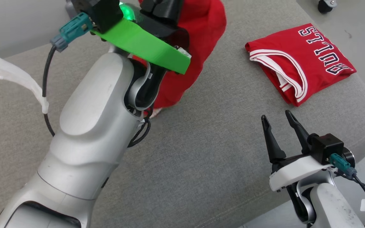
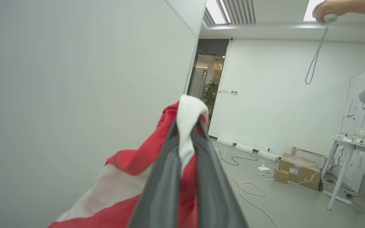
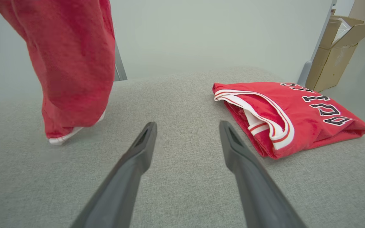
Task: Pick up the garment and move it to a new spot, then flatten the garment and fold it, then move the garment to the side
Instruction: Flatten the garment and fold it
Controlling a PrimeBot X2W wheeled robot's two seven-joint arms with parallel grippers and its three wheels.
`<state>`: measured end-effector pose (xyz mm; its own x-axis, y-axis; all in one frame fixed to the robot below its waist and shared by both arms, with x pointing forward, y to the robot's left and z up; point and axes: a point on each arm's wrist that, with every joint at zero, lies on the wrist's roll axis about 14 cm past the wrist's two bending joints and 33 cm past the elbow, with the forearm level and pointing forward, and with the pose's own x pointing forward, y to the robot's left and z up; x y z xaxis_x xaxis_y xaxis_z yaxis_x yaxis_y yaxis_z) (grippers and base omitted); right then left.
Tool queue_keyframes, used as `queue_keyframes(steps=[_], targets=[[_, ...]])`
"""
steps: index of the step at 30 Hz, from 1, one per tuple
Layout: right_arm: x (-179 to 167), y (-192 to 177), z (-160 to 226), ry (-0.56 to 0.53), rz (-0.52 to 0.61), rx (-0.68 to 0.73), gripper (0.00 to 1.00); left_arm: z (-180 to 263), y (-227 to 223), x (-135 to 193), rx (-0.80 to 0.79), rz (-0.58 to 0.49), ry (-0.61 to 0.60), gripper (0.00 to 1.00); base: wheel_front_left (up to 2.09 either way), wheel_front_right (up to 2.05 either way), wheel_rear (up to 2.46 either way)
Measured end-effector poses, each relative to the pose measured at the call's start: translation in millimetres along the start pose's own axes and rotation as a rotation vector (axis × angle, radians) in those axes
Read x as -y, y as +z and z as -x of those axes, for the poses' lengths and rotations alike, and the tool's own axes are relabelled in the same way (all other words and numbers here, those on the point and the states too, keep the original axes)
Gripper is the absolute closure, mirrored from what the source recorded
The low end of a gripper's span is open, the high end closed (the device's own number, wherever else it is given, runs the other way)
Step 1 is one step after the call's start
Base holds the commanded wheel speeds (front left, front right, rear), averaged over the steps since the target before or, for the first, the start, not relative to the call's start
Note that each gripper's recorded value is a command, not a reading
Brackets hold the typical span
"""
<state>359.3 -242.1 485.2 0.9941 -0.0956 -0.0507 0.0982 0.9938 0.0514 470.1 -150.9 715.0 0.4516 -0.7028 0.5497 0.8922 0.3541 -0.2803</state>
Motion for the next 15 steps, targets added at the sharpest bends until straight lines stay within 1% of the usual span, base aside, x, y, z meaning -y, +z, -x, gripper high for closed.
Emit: queue_keyframes(steps=[1, 3, 5, 7, 9, 12, 15], targets=[[-1.9, 0.2, -0.6, 0.007, 0.0, 0.001, 0.0, -0.4, 10.6, 6.9, 0.03, 0.008, -0.019, 1.0, 0.0, 0.0, 0.0], [-6.6, 1.0, -2.5, 0.023, -0.002, 0.002, 0.0, 2.1, 27.9, 9.1, 0.07, 0.006, -0.03, 1.0, 0.0, 0.0, 0.0], [-11.7, 2.5, -4.7, 0.039, -0.005, 0.007, 0.0, 10.6, 36.3, -3.6, 0.08, -0.008, 0.008, 1.0, 0.0, 0.0, 0.0], [-18.0, 4.1, -7.1, 0.059, -0.007, 0.012, 0.0, 33.3, 25.6, -29.9, 0.045, -0.002, 0.104, 1.0, 0.0, 0.0, 0.0], [-24.5, 4.0, -9.0, 0.079, -0.009, 0.011, 0.0, 64.4, 5.1, -58.4, -0.028, -0.02, 0.207, 1.0, 0.0, 0.0, 0.0], [-32.8, 5.5, -12.8, 0.104, -0.013, 0.016, 0.0, 124.2, -29.8, -98.7, -0.16, -0.038, 0.378, 1.0, 0.0, 0.0, 0.0], [-41.3, 5.2, -16.2, 0.13, -0.015, 0.013, 0.0, 197.4, -65.4, -132.6, -0.316, -0.051, 0.57, 1.0, 0.0, 0.0, 0.0]])
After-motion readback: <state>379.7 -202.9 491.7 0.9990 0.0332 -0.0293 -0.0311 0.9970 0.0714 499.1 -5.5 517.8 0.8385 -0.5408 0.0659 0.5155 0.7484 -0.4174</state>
